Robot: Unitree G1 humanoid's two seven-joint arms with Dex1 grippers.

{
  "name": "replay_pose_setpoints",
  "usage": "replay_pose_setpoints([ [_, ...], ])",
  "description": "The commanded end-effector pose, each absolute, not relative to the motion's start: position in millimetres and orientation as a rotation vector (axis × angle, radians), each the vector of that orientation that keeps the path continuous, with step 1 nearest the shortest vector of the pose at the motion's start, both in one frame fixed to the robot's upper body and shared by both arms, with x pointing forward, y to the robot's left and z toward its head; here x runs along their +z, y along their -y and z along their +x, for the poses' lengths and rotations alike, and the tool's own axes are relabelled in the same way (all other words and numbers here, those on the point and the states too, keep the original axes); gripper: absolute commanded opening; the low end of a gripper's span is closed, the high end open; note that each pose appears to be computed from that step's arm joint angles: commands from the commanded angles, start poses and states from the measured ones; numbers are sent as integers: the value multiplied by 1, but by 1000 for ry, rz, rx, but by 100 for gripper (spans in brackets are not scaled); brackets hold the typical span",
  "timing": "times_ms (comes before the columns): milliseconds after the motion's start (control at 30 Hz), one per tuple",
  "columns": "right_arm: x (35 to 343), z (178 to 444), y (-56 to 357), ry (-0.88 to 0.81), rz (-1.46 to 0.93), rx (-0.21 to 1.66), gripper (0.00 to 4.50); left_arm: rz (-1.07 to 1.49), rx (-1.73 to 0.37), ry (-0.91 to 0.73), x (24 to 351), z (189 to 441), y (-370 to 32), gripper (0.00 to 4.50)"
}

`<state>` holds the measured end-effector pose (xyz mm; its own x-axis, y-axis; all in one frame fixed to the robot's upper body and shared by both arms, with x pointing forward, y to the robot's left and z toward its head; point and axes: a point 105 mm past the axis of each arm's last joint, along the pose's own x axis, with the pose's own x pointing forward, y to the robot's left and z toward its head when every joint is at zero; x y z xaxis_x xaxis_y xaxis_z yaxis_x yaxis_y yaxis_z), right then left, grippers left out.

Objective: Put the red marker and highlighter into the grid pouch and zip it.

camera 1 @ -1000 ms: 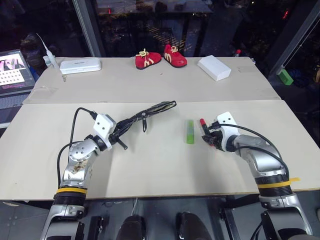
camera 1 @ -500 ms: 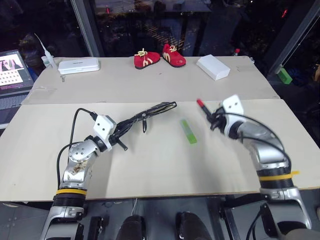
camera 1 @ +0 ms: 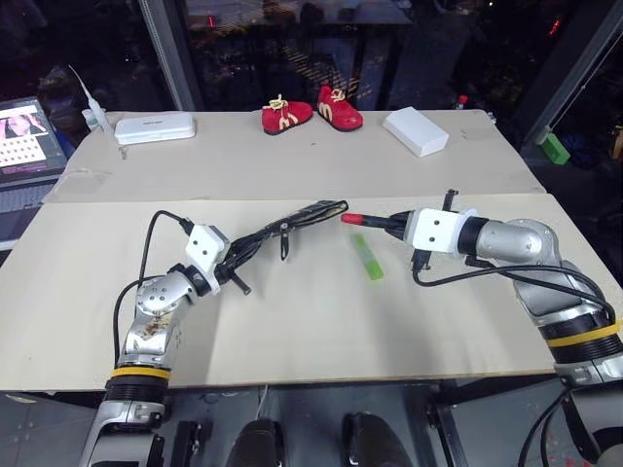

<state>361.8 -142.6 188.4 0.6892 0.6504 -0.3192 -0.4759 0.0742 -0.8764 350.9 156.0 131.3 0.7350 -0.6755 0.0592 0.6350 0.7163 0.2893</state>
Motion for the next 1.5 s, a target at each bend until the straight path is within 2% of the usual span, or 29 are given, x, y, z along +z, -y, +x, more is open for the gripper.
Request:
replay_pose_setpoints([
  [33,200,363,132,253,-1288,844,53,268,-741,207,143,351,-151,0],
  [700,190,376,115,271,-1364,870,53,285,-785,191,135,346,-143,0],
  [867,172,379,86,290,-1355,930,53,287,-799,185,135,346,-143,0],
  [1200,164,381,29,416,-1403,1009,53,293,-822,182,137,346,-141,0],
  [1500,149,371,6,434,-1369,1089,53,297,-824,186,141,346,-139,0],
])
